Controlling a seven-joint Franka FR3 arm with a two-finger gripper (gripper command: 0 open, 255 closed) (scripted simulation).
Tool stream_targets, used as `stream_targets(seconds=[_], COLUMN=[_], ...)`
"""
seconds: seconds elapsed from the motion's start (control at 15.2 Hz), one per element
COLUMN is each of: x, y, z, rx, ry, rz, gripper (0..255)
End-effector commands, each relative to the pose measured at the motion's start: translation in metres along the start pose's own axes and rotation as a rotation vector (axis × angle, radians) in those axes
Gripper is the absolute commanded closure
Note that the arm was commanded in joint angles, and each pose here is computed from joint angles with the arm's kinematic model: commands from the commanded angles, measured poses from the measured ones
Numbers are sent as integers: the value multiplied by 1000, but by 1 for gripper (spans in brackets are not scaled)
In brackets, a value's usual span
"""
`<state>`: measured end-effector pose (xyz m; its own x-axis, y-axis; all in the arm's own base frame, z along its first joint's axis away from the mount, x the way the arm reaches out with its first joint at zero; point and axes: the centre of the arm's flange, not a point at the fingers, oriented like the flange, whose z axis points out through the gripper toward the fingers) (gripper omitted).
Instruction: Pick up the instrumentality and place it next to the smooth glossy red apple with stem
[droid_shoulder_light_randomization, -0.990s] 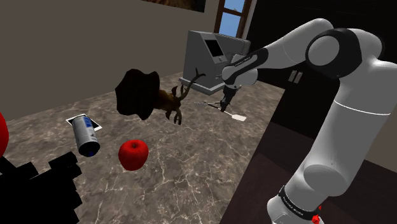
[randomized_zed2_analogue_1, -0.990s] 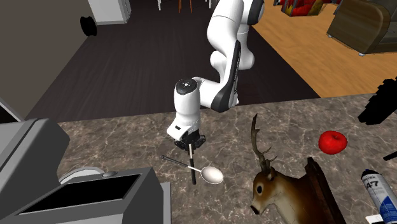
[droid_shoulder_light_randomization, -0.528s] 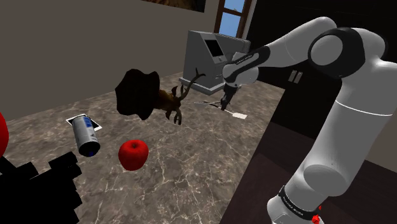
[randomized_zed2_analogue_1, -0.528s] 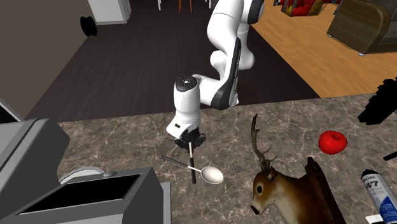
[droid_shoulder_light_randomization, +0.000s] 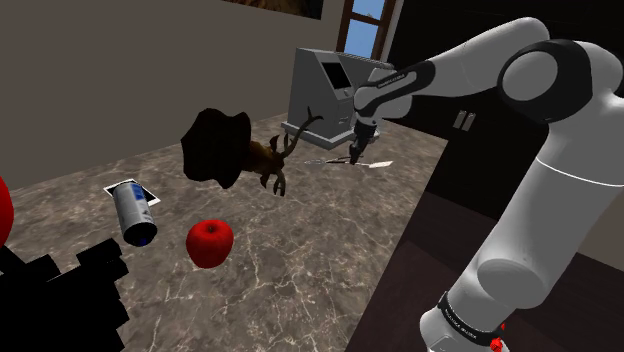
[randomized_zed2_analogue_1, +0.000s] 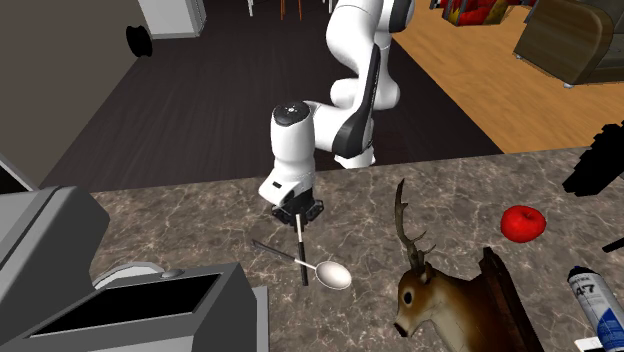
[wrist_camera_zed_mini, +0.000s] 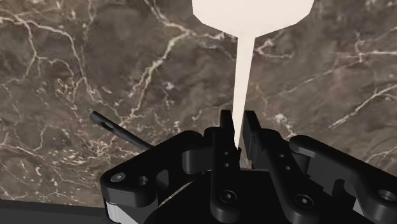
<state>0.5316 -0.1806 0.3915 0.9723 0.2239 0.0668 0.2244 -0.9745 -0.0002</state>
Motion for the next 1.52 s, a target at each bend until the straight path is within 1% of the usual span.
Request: stream_targets(seconds=[0.0,1.45], x=[0,8], y=[0,0], z=[-10,-124], rx=[0,0], ry=[0,0], rz=[0,0], gripper=[255,255])
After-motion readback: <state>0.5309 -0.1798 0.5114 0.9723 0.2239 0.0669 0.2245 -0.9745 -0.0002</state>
